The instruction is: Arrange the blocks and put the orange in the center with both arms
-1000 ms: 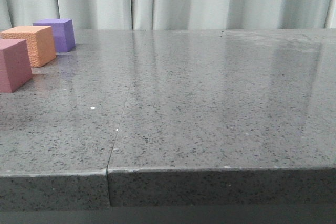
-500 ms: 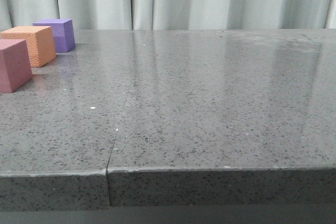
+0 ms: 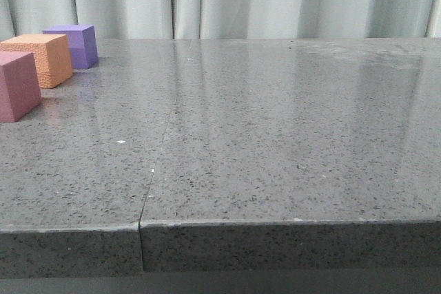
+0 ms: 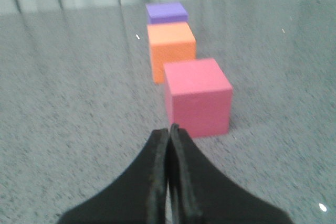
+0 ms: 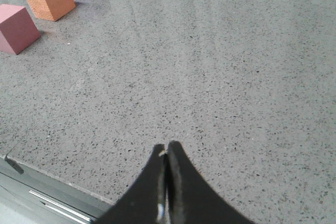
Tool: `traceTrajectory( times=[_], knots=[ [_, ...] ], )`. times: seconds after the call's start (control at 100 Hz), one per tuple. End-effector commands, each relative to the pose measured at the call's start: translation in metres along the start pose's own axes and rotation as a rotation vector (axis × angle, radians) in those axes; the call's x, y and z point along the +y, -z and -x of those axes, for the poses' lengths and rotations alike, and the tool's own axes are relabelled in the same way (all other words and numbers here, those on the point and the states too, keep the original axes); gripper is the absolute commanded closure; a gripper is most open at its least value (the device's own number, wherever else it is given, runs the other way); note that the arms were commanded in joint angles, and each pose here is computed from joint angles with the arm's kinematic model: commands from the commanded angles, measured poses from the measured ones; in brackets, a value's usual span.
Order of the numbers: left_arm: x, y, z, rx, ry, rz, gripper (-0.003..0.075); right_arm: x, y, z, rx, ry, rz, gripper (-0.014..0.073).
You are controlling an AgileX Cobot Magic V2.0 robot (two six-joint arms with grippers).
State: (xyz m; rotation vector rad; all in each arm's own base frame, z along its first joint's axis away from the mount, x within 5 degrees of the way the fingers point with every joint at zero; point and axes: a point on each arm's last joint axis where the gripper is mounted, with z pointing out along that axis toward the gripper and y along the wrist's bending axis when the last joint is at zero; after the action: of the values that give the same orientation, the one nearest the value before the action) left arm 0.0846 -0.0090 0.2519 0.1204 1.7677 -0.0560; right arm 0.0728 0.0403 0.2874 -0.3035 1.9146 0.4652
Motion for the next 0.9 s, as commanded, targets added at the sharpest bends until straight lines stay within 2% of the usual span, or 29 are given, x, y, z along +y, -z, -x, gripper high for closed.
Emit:
traceTrajectory(
  times=[0.0,0.33,0.57,0.89],
  knots=[
    [0.001,0.006,0.013,-0.184,0.003,0.019,0.0741,0.002,0.003,0.014,-0.093,0.015,0.009,0.0664],
    [0.005,0.024,-0.019,-0.282,0.04,0.098,0.0741,0.002,0.003,0.014,-0.093,0.015,0.009,0.0664],
    [0.004,0.02,-0.052,-0.321,0.084,0.101,0.0741,0.002,0.003,0.014,-0.093,0.015,0.009,0.0664],
    [0.004,0.02,-0.054,-0.302,0.093,0.1,0.0741,0.002,0.003,0.014,-0.093,0.015,0.009,0.0664]
  ],
)
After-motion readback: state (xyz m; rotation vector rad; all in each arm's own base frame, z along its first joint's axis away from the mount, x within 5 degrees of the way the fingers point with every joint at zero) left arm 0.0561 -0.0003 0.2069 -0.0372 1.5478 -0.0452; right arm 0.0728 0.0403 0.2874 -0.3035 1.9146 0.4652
